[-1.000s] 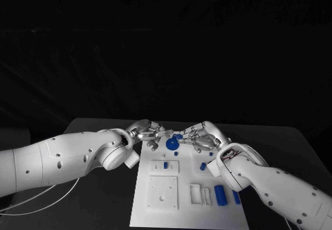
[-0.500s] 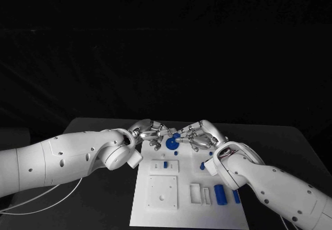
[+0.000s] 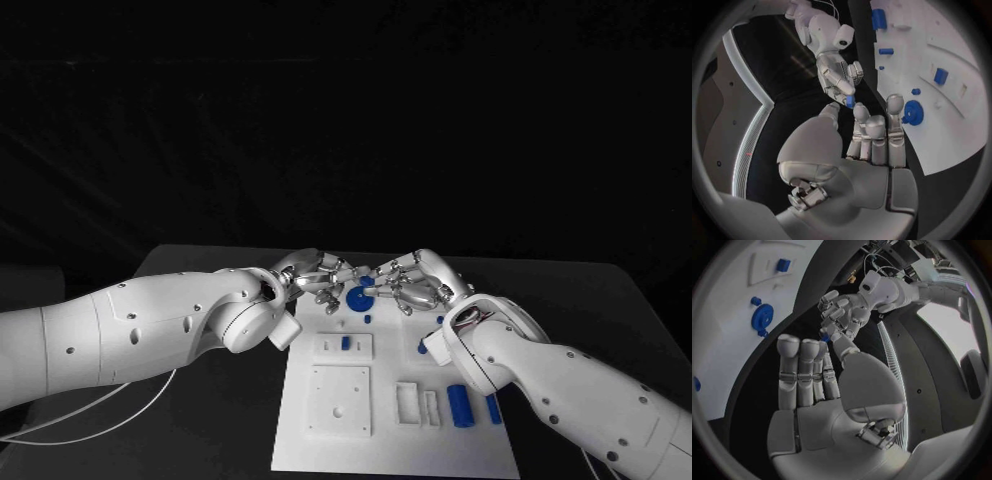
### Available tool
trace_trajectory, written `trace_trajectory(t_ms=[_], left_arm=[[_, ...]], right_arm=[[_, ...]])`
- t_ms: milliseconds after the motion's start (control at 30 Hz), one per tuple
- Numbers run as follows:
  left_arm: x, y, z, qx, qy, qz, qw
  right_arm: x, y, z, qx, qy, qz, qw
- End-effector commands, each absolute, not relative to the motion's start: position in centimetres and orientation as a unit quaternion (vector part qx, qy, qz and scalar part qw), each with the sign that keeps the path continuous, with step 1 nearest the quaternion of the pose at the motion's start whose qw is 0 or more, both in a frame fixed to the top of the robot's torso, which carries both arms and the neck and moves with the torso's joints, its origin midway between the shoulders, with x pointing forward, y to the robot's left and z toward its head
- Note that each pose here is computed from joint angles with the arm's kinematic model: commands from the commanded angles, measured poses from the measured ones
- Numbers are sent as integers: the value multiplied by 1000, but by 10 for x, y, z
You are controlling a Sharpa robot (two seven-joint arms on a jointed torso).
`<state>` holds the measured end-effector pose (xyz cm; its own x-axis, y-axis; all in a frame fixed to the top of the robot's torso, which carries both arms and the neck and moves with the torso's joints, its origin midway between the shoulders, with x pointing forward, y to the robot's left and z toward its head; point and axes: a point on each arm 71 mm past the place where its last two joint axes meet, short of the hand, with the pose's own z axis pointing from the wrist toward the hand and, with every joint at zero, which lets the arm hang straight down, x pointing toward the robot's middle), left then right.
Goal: Assemble the parts on the task board
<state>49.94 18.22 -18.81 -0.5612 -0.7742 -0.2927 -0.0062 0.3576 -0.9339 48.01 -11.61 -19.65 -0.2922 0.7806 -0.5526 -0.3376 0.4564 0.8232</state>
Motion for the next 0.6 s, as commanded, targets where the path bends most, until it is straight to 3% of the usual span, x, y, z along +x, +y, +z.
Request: trace_trajectory(t_ms=[33, 600], left_arm=[[498, 178, -189, -267, 732, -508, 367], [497, 176, -189, -268, 734, -515, 351]], right_arm=[[480, -114, -196, 168, 640, 493, 565], [480, -114, -197, 168, 640, 493, 565]])
